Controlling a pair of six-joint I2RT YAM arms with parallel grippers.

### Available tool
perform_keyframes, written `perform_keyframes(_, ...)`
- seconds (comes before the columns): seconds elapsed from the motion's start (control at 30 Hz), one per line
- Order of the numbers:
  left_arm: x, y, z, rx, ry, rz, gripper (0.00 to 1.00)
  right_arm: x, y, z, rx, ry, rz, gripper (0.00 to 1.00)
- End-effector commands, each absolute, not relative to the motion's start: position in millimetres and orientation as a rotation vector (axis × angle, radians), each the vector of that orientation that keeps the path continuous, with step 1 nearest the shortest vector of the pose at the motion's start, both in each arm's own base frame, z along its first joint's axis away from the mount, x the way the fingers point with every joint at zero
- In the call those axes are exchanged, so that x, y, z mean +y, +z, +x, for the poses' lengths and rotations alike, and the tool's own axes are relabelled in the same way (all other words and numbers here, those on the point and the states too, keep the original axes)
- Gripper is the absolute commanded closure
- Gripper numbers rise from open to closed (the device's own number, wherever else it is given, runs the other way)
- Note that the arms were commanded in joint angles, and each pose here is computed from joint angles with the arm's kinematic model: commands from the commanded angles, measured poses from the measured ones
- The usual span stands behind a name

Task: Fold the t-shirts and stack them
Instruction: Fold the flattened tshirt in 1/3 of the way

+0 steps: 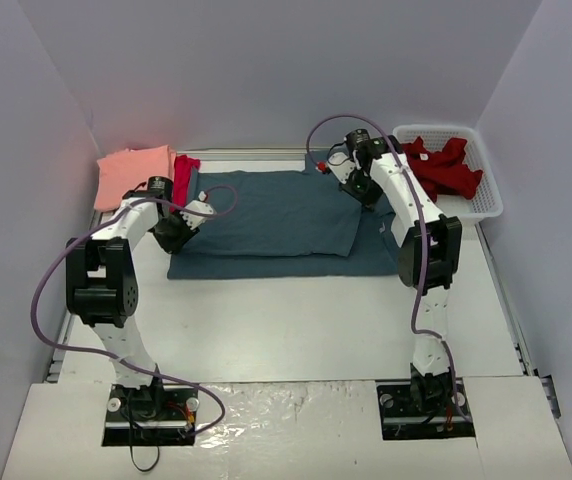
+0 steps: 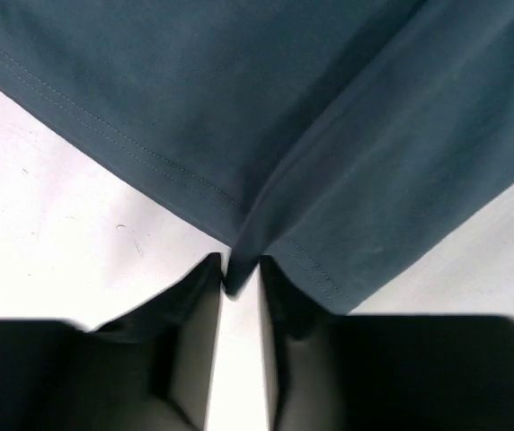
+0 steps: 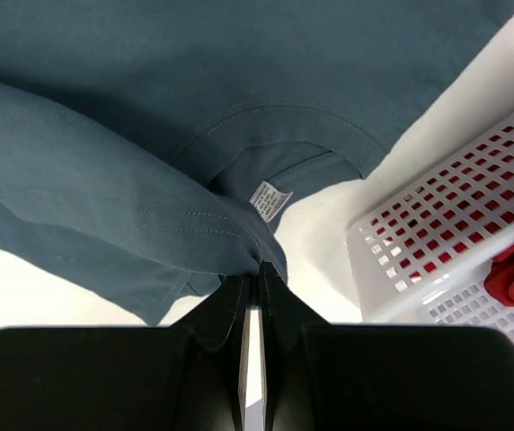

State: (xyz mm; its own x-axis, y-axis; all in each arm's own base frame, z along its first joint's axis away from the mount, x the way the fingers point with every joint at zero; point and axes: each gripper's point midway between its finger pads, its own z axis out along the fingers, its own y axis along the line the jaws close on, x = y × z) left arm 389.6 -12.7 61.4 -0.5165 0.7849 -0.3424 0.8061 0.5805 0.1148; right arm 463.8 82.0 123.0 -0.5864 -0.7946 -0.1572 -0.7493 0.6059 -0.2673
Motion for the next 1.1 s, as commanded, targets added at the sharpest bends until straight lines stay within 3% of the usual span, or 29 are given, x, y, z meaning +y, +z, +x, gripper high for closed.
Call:
perform_keyframes(0.0,-9,68,401,2.453,-0.029,1.255,0.74,73,118,466,2.602,-0.287,-1.269,1.0)
perform_keyframes(0.07,-6,70,407,2.44,0.006,1.234,0.67,74,109,470,2.611,-0.289,-1.261,1.0)
perform_keyframes(0.1,-5,71,407,2.441,0.021,1.219,0.63,75,108,476,2.6,-0.311,-1.243,0.83)
perform_keyframes(0.23,-2,83,413,2.413,0.067,1.174,0.58,67,95,507,2.572,-0.46,-1.098,0.56)
perform_keyframes(0.33,0,99,413,2.397,0.09,1.123,0.56,65,97,517,2.559,-0.471,-1.044,0.46)
perform_keyframes(0.37,1,109,412,2.379,0.101,1.1,0.55,65,98,516,2.557,-0.468,-1.036,0.38)
perform_keyframes(0.4,1,113,410,2.374,0.105,1.088,0.54,67,100,517,2.548,-0.46,-1.018,0.22)
perform_keyframes(0.43,2,114,405,2.375,0.105,1.078,0.46,70,110,515,2.528,-0.439,-1.012,0.2)
perform_keyframes(0.47,1,125,402,2.354,0.112,1.041,0.38,72,113,512,2.524,-0.417,-1.015,0.2)
perform_keyframes(0.6,-6,138,384,2.315,0.071,0.958,0.3,79,112,485,2.531,-0.314,-1.052,0.18)
perform_keyframes(0.83,-10,129,342,2.32,-0.075,0.831,0.28,94,112,431,2.528,-0.212,-1.163,0.25)
perform_keyframes(0.93,-17,121,328,2.324,-0.128,0.801,0.28,102,108,413,2.519,-0.139,-1.219,0.41)
perform_keyframes(0.97,-18,118,325,2.327,-0.14,0.796,0.28,108,107,409,2.513,-0.104,-1.235,0.53)
perform_keyframes(1.07,-25,109,315,2.335,-0.191,0.784,0.28,115,99,397,2.512,-0.061,-1.291,0.7)
